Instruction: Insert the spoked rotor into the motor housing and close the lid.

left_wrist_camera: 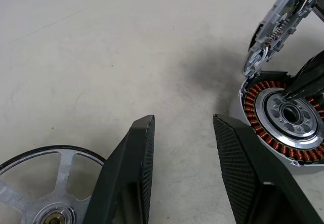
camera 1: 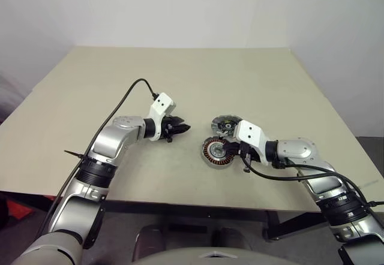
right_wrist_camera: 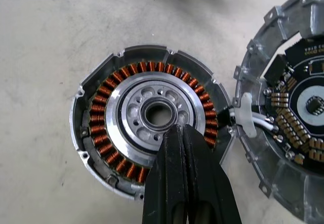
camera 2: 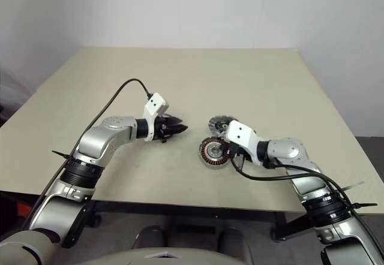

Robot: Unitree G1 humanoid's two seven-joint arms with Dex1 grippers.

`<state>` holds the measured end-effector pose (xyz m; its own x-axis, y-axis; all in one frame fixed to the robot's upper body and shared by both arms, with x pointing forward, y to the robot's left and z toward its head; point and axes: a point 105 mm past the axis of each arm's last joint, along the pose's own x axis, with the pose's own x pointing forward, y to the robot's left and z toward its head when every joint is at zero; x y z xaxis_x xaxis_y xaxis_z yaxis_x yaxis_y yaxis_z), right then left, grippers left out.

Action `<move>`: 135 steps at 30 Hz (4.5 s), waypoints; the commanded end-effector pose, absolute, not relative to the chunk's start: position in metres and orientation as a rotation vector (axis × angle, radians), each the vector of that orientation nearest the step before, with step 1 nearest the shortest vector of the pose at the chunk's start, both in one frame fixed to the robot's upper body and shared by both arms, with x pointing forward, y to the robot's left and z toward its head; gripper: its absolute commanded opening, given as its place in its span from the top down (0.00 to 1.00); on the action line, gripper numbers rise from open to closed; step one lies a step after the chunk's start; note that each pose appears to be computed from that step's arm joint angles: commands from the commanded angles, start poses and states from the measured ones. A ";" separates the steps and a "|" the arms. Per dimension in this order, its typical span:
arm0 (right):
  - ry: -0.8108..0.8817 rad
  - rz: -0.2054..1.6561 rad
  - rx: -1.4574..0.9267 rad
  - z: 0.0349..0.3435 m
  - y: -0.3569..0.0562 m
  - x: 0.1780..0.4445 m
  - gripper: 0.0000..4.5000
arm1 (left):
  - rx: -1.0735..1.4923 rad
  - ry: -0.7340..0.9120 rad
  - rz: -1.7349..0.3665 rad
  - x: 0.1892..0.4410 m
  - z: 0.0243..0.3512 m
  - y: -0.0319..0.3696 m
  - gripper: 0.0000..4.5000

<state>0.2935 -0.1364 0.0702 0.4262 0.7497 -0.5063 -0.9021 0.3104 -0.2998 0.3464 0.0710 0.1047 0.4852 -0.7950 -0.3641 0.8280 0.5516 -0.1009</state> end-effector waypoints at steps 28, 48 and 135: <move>0.162 1.164 -0.569 0.099 -0.124 0.287 1.00 | 0.090 0.371 -0.993 0.346 0.106 0.071 0.56; 0.171 1.164 -0.567 0.092 -0.118 0.289 1.00 | 0.092 0.378 -0.980 0.345 0.104 0.075 0.56; 0.255 0.701 -0.742 0.141 -0.210 0.360 1.00 | -0.684 0.532 -0.466 0.317 0.083 0.180 0.25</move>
<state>0.3561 -0.2172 0.1210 0.7243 0.4721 -0.5025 -0.6881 0.5400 -0.4847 0.3145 0.1790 0.0752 0.7554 -0.5625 -0.3360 0.2110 0.6943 -0.6881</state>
